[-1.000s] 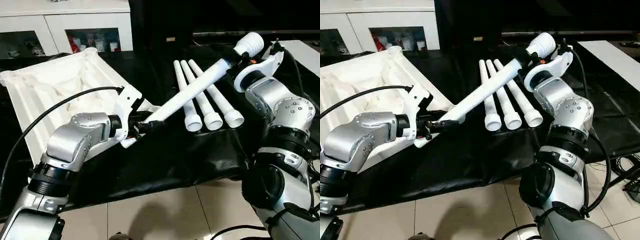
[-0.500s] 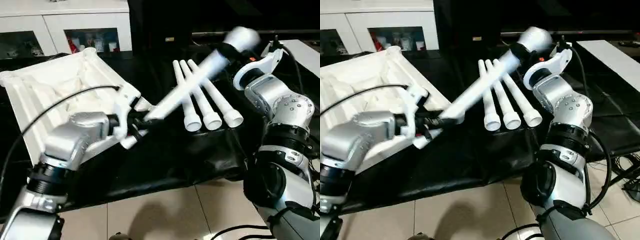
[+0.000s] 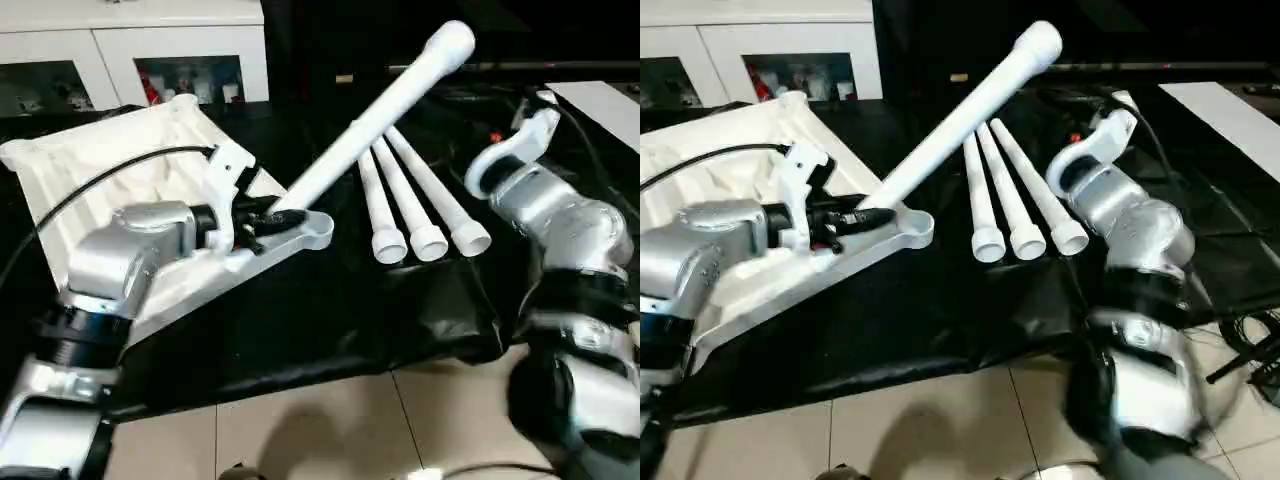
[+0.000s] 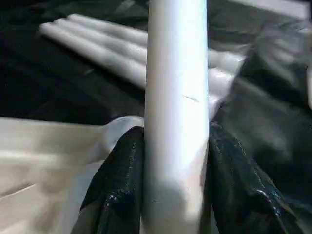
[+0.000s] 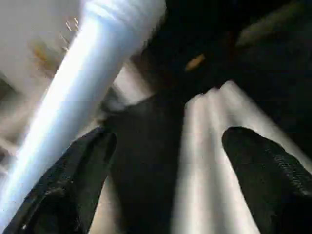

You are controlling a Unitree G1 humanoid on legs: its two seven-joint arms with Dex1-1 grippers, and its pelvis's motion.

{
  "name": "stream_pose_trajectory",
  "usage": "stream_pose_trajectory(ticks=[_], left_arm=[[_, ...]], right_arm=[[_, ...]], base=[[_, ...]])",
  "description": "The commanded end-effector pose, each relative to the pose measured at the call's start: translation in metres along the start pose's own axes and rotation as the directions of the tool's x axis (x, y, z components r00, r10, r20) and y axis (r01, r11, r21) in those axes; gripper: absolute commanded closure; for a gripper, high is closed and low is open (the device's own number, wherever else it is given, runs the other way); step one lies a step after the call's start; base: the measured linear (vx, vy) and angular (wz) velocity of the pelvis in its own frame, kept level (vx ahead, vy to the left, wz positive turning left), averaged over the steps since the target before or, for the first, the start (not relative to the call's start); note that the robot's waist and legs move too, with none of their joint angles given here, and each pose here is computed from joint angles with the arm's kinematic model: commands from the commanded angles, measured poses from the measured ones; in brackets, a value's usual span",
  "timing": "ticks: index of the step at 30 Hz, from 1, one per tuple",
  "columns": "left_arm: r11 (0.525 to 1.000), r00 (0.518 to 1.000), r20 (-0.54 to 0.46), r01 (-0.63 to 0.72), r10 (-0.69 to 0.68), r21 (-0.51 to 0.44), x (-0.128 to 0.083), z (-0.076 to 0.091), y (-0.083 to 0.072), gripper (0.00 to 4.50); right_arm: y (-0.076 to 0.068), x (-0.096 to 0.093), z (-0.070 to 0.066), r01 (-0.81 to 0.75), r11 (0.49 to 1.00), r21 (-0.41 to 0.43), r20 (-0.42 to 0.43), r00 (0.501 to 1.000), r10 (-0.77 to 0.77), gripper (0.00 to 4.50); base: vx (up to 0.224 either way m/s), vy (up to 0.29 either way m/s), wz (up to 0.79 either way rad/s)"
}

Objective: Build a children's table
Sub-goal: Insert table leg to table base

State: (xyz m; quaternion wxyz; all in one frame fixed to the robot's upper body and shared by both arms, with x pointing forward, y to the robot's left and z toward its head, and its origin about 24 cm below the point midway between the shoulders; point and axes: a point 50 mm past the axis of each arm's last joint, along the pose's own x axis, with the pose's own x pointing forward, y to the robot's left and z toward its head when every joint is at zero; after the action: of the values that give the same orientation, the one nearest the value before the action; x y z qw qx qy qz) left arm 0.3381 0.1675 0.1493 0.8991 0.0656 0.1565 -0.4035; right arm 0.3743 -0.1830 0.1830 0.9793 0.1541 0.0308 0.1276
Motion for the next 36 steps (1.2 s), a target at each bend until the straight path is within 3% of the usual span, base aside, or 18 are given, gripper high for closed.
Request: stream_pose_trajectory(ticks=[1,2,3,4,5,7,8,9,10,12,13,14,22,24,26,28,36], left_arm=[[0.999,1.0,0.012,-0.008,0.008,0.053,-0.002,0.011,0.004,2.96],[0.998,1.0,-0.002,-0.006,0.007,0.063,-0.003,0.011,0.005,2.96],[0.998,1.0,-0.012,-0.003,0.004,0.07,-0.003,0.011,0.006,2.96],[0.997,1.0,-0.016,0.0,0.002,0.074,-0.003,0.011,0.006,2.96],[0.997,1.0,-0.022,0.006,-0.005,0.08,-0.002,0.012,0.005,2.96],[0.996,1.0,-0.027,0.017,-0.015,0.086,-0.002,0.012,0.003,2.96],[0.995,0.999,-0.032,0.027,-0.024,0.092,-0.001,0.011,0.002,2.96],[0.995,0.999,-0.033,0.029,-0.026,0.093,0.0,0.011,0.002,2.96],[0.993,0.998,-0.042,0.049,-0.044,0.105,0.002,0.011,-0.001,2.96],[0.992,0.997,-0.047,0.062,-0.057,0.114,0.002,0.012,-0.002,2.96],[0.992,0.997,-0.047,0.062,-0.057,0.114,0.002,0.012,-0.002,2.96],[0.989,0.996,-0.052,0.076,-0.07,0.125,0.003,0.014,-0.004,2.96],[0.973,0.989,-0.087,0.137,-0.123,0.184,-0.004,0.016,-0.01,2.96],[0.972,0.988,-0.092,0.139,-0.124,0.189,-0.006,0.016,-0.01,2.96],[0.972,0.989,-0.091,0.136,-0.12,0.193,-0.009,0.016,-0.01,2.96],[0.971,0.988,-0.092,0.137,-0.121,0.194,-0.01,0.016,-0.01,2.96],[0.968,0.988,-0.107,0.135,-0.114,0.213,-0.013,0.017,-0.009,2.96]], right_arm=[[0.017,0.0,0.014,-0.033,0.942,-0.334,0.076,0.995,0.062,0.61],[0.022,0.0,0.02,-0.009,0.835,-0.551,0.102,0.992,0.077,0.61],[0.027,0.0,0.023,0.001,0.713,-0.701,0.109,0.988,0.106,0.61],[0.029,0.001,0.024,0.012,0.617,-0.787,0.108,0.987,0.119,0.61],[0.035,0.001,0.023,0.014,0.405,-0.914,0.087,0.983,0.162,0.61],[0.039,0.002,0.018,0.001,0.257,-0.966,0.054,0.979,0.198,0.61],[0.039,0.003,0.016,-0.01,0.208,-0.978,0.035,0.977,0.211,0.61],[0.039,0.003,0.015,-0.012,0.199,-0.98,0.031,0.976,0.214,0.61],[0.036,0.006,0.01,-0.022,0.077,-0.997,-0.004,0.976,0.219,0.61],[0.034,0.008,0.007,-0.042,-0.024,-0.999,-0.046,0.974,0.224,0.61],[0.034,0.008,0.007,-0.042,-0.024,-0.999,-0.046,0.974,0.224,0.61],[0.031,0.012,0.007,-0.049,-0.087,-0.995,-0.068,0.972,0.226,0.61],[0.02,0.024,0.009,-0.048,-0.213,-0.976,-0.092,0.976,0.198,0.61],[0.018,0.025,0.008,-0.059,-0.211,-0.976,-0.101,0.975,0.197,0.61],[0.014,0.025,0.002,-0.096,-0.202,-0.975,-0.135,0.972,0.19,0.96],[0.013,0.025,0.0,-0.104,-0.201,-0.974,-0.142,0.972,0.189,0.99],[0.006,0.025,-0.012,-0.148,-0.158,-0.976,-0.176,0.967,0.186,1.84]], base=[[0.0,0.0,0.0],[0.0,0.0,0.0],[0.0,0.0,0.0],[0.0,0.0,0.0],[0.0,0.0,0.0],[0.0,0.0,0.0],[0.0,0.0,0.0],[0.0,0.0,0.0],[0.0,0.0,0.0],[0.0,0.0,0.0],[0.0,0.0,0.0],[0.0,0.0,0.0],[0.0,0.0,0.0],[0.0,0.0,0.0],[0.0,0.0,0.0],[0.0,0.0,0.0],[0.0,0.0,0.0]])
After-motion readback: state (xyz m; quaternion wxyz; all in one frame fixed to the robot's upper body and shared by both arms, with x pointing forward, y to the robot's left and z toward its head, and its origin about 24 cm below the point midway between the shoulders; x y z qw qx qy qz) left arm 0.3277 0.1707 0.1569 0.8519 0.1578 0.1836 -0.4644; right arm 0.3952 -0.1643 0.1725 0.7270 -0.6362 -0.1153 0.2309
